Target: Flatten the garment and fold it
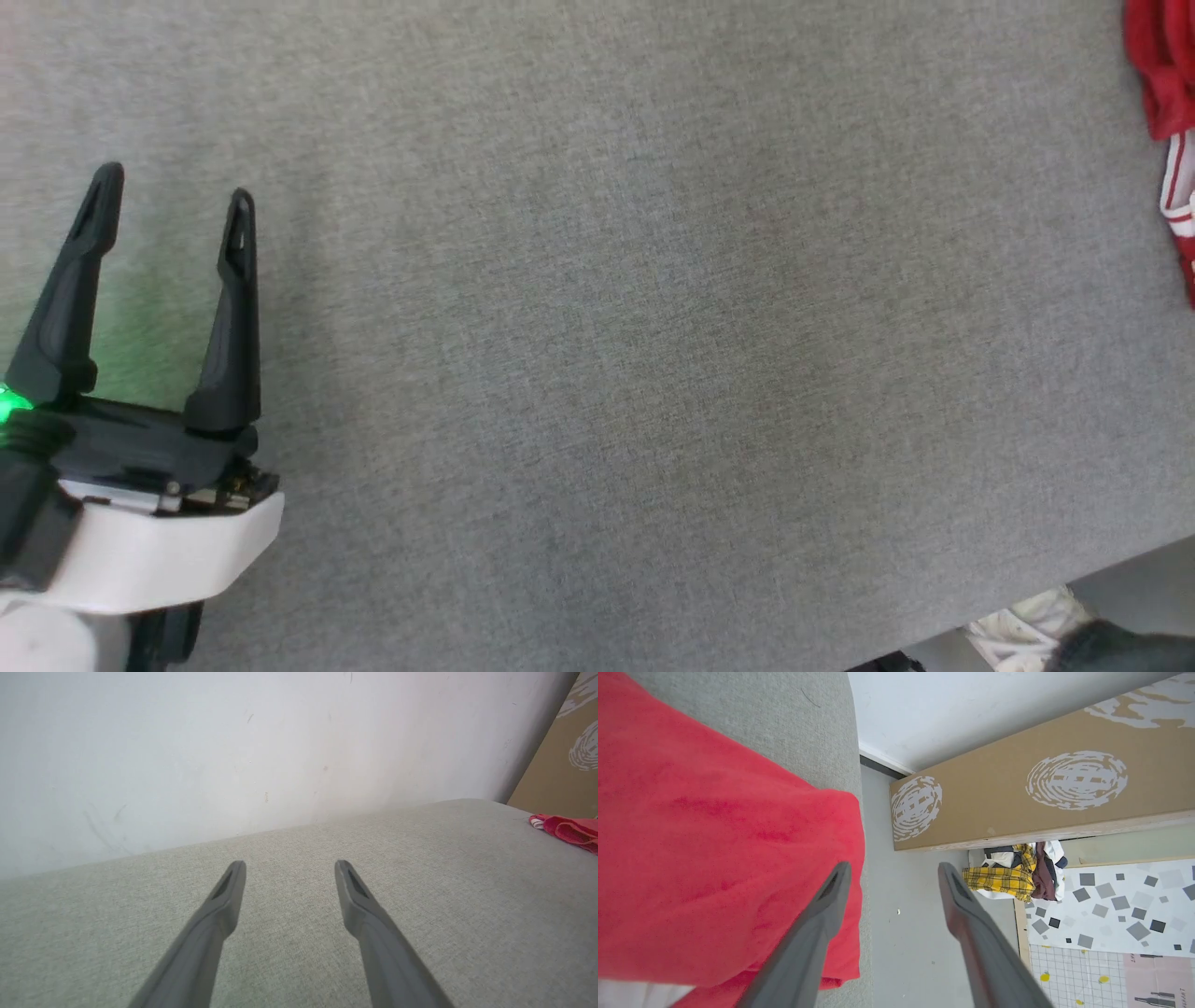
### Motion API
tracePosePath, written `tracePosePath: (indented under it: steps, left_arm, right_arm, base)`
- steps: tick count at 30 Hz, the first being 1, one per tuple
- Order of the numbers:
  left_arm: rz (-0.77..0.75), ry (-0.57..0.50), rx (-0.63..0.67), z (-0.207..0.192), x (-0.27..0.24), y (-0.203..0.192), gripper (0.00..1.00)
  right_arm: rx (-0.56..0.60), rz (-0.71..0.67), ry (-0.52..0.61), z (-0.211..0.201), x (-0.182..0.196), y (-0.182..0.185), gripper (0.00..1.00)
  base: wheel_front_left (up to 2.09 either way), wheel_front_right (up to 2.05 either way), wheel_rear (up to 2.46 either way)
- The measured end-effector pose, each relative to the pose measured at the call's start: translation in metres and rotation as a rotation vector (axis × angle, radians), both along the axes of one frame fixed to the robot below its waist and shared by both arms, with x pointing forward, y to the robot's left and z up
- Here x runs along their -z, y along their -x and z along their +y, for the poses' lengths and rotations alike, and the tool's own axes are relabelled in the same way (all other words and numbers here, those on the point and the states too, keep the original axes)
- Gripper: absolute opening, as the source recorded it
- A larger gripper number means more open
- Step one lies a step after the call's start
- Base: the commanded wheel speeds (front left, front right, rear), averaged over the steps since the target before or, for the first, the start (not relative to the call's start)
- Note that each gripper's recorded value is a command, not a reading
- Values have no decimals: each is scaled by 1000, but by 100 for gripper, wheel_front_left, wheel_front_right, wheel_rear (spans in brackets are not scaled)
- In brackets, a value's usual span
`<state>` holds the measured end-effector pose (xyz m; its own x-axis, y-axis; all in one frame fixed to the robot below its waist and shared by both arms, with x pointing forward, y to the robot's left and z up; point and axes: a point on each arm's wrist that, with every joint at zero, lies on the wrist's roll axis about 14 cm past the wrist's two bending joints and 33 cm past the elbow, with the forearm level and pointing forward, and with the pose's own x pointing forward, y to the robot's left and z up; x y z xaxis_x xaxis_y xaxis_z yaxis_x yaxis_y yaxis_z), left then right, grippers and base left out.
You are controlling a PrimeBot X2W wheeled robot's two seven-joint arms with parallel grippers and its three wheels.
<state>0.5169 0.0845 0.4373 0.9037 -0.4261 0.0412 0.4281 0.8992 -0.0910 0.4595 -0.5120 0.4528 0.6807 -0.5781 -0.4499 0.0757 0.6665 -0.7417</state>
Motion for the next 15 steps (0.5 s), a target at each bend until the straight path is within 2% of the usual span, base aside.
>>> tracePosePath:
  steps: [4, 7, 10, 12, 15]
  left_arm:
    - [-49, -78, -18, 4, -6, 5, 100]
    - [-69, -74, -46, 5, -15, 11, 100]
    - [-81, -47, -79, 7, -28, 19, 100]
    - [-86, -35, -103, 11, -36, 24, 100]
    - [-85, -23, -130, 16, -47, 36, 100]
  right_arm:
    - [-63, -44, -34, 15, -1, 0, 100]
    - [-115, -104, -76, 30, -4, -1, 100]
    - [-157, -230, -144, 49, -16, -5, 100]
    - [-165, -367, -239, 67, -27, -9, 100]
    - [-189, -486, -358, 97, -34, -7, 100]
  base:
    - [0, 0, 0]
    - [0, 0, 0]
    - [0, 0, 0]
    - [0, 0, 0]
    - [0, 0, 0]
